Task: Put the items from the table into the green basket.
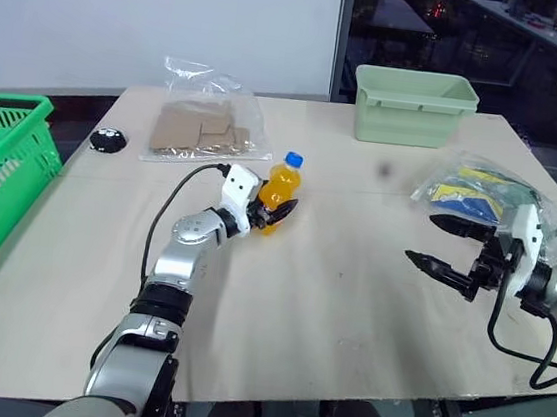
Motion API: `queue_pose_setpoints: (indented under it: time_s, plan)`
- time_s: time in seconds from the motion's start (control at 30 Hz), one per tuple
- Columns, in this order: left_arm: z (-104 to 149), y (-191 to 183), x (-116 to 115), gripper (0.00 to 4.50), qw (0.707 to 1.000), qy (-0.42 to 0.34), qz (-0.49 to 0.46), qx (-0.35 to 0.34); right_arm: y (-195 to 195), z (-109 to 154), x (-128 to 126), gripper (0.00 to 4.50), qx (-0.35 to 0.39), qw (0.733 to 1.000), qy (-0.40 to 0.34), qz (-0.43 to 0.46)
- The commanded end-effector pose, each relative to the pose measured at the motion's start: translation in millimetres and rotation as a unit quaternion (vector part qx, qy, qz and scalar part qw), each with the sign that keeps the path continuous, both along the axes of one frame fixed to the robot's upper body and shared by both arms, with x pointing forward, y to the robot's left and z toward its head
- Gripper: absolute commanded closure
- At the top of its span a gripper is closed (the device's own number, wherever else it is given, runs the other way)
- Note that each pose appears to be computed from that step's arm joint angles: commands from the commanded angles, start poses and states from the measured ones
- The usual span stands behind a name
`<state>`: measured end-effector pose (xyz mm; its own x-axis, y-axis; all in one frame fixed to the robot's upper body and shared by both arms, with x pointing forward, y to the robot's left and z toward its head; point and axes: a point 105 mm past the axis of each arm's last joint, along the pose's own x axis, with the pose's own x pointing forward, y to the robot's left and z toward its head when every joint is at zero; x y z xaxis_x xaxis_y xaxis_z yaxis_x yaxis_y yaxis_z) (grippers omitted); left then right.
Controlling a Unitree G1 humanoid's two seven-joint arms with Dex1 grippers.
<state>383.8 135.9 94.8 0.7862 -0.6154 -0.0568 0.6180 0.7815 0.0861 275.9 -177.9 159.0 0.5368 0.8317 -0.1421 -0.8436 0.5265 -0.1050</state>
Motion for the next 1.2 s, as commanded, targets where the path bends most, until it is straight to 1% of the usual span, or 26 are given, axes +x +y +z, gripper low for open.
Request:
queue_pose_setpoints:
  time_s: [0.03, 0.13, 0.23, 0.27, 0.3, 0.37, 0.43, 0.47, 0.53, 0.6, 0.67, 0.7, 0.8, 0.9, 0.93, 1.0, 1.1, 1.2]
  plan:
    - [28.4, 6.5, 0.1, 1.5, 0.999, -0.049, 0.011, -0.016, 2.3, 16.2, 0.9, 0.0, 0.007, 0.999, -0.033, 0.005]
    - [35.7, 17.4, -1.8, 1.5, 0.997, -0.066, 0.04, -0.018, 4.2, 17.9, 4.7, 0.0, 0.008, 0.999, -0.037, 0.011]
    - [66.8, 49.8, 6.2, 1.5, 0.983, -0.127, 0.134, -0.017, 11.7, 22.9, 6.7, 0.0, 0.016, 0.998, -0.045, 0.029]
    - [76.4, 60.4, 8.0, 1.5, 0.976, -0.143, 0.163, -0.015, 14.5, 25.5, 6.9, 0.0, 0.021, 0.998, -0.048, 0.036]
    - [91.9, 77.8, 9.7, 1.5, 0.964, -0.168, 0.205, -0.005, 19.6, 31.3, 7.4, 0.0, 0.033, 0.997, -0.053, 0.045]
    - [125.8, 119.9, 8.2, 1.5, 0.931, -0.216, 0.293, 0.036, 29.1, 42.0, 9.6, 0.0, 0.051, 0.995, -0.064, 0.059]
    - [150.8, 153.6, 1.6, 1.5, 0.893, -0.252, 0.356, 0.111, 34.2, 46.7, 12.6, 0.0, 0.053, 0.994, -0.069, 0.067]
    - [165.9, 178.9, -6.1, 1.5, 0.867, -0.267, 0.4, 0.132, 37.5, 49.7, 13.6, 0.0, 0.056, 0.993, -0.072, 0.075]
    - [190.2, 224.9, -25.1, 1.5, 0.82, -0.281, 0.475, 0.15, 44.3, 57.6, 15.7, 0.0, 0.071, 0.99, -0.082, 0.09]
    - [202.7, 262.7, -44.9, 1.5, 0.783, -0.278, 0.526, 0.18, 52.3, 67.4, 16.1, 0.0, 0.091, 0.986, -0.089, 0.107]
    - [206.0, 301.2, -68.2, 1.5, 0.751, -0.259, 0.572, 0.204, 62.2, 81.3, 14.1, 0.0, 0.126, 0.979, -0.095, 0.133]
    - [205.4, 316.3, -79.1, 1.5, 0.74, -0.249, 0.587, 0.213, 66.4, 87.8, 12.6, 0.0, 0.141, 0.974, -0.097, 0.146]
    - [194.3, 347.8, -102.7, 1.5, 0.725, -0.212, 0.614, 0.23, 75.3, 98.1, 10.3, 0.0, 0.158, 0.967, -0.1, 0.173]
    - [180.2, 370.8, -120.7, 1.5, 0.709, -0.186, 0.639, 0.232, 80.8, 100.4, 9.6, 0.0, 0.158, 0.964, -0.097, 0.189]
    - [171.4, 378.2, -125.2, 1.5, 0.706, -0.172, 0.647, 0.231, 82.2, 100.0, 10.0, 0.0, 0.156, 0.964, -0.096, 0.192]
    - [160.9, 385.5, -129.1, 1.5, 0.704, -0.155, 0.654, 0.229, 83.4, 99.3, 10.6, 0.0, 0.154, 0.964, -0.095, 0.196]
    - [142.7, 390.3, -128.6, 1.5, 0.714, -0.133, 0.651, 0.22, 85.8, 96.9, 12.0, 0.0, 0.146, 0.964, -0.091, 0.204]
    - [137.1, 390.4, -124.8, 1.5, 0.721, -0.126, 0.646, 0.215, 86.4, 96.5, 12.5, 0.0, 0.145, 0.963, -0.09, 0.206]
